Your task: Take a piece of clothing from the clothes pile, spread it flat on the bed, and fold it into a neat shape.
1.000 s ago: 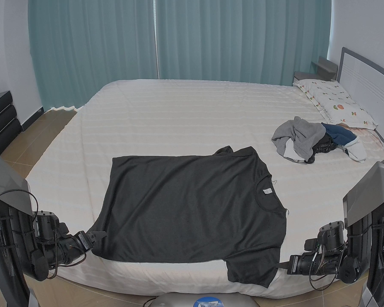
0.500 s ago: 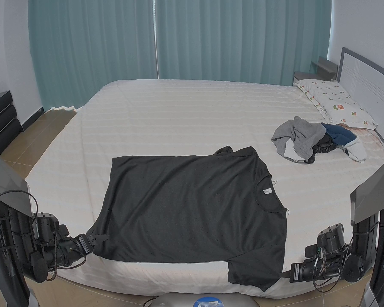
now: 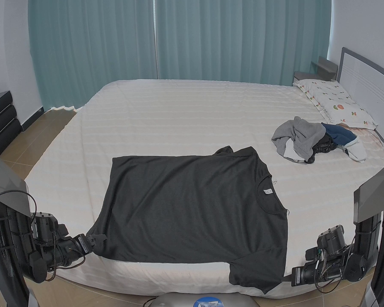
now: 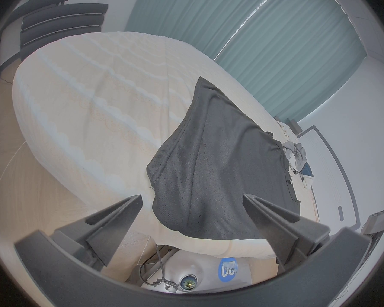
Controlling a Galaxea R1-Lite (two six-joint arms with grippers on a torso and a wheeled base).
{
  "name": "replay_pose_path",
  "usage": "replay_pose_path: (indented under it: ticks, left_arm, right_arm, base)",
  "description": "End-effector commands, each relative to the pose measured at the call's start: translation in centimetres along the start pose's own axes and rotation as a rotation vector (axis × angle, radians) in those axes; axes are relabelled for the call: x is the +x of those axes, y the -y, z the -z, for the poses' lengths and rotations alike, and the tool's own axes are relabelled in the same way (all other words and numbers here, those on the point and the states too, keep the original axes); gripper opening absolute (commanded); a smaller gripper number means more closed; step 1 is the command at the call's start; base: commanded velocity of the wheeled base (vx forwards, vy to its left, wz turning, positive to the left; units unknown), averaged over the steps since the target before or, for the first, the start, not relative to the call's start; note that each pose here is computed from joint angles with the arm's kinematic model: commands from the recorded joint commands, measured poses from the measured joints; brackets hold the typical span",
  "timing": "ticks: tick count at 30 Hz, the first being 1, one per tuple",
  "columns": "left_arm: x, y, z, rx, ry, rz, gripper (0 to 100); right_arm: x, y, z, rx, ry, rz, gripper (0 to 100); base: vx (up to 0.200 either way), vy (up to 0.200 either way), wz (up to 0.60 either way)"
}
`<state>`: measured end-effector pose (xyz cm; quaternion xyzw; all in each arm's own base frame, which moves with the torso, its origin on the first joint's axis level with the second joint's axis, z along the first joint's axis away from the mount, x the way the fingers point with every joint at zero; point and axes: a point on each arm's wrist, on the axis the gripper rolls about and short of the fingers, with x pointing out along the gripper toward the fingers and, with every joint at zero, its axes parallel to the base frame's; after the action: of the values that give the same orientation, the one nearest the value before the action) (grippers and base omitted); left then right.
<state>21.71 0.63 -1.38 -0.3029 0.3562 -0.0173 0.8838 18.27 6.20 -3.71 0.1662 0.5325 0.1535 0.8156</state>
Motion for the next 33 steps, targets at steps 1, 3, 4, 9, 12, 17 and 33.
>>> replay_pose_path:
  ticks: [1,3,4,9,12,17,33]
  left_arm:
    - [-0.2,0.1,0.0,0.003,0.005,0.003,100]
    - [-0.3,0.2,-0.1,0.004,0.01,0.006,100]
    - [-0.3,0.2,-0.2,0.006,0.014,0.008,100]
    - [-0.6,0.5,-0.5,0.012,0.033,0.019,100]
    - [-0.7,0.6,-0.6,0.015,0.038,0.024,100]
    - [-0.9,0.8,-0.7,0.019,0.049,0.034,100]
    - [-1.3,1.3,-0.4,-0.069,0.033,0.043,100]
  right_arm:
    - [-0.3,0.0,0.4,0.001,-0.009,0.015,0]
    - [-0.2,-0.1,0.5,-0.008,-0.011,0.034,0]
    - [-0.1,-0.1,0.6,-0.012,-0.012,0.043,0]
    - [-0.2,-0.2,0.4,-0.001,0.002,0.038,100]
    - [-0.4,-0.1,0.2,0.015,0.019,0.03,100]
    - [-2.0,0.0,-1.2,0.107,0.101,-0.082,100]
    - [-1.0,0.3,-3.3,0.337,0.201,-0.301,100]
  base:
    - [0.0,0.0,0.0]
    - [0.0,0.0,0.0]
    - [0.0,0.0,0.0]
    - [0.0,0.0,0.0]
    - [0.0,0.0,0.0]
    - [0.0,0.0,0.0]
    - [-0.1,0.1,0.0]
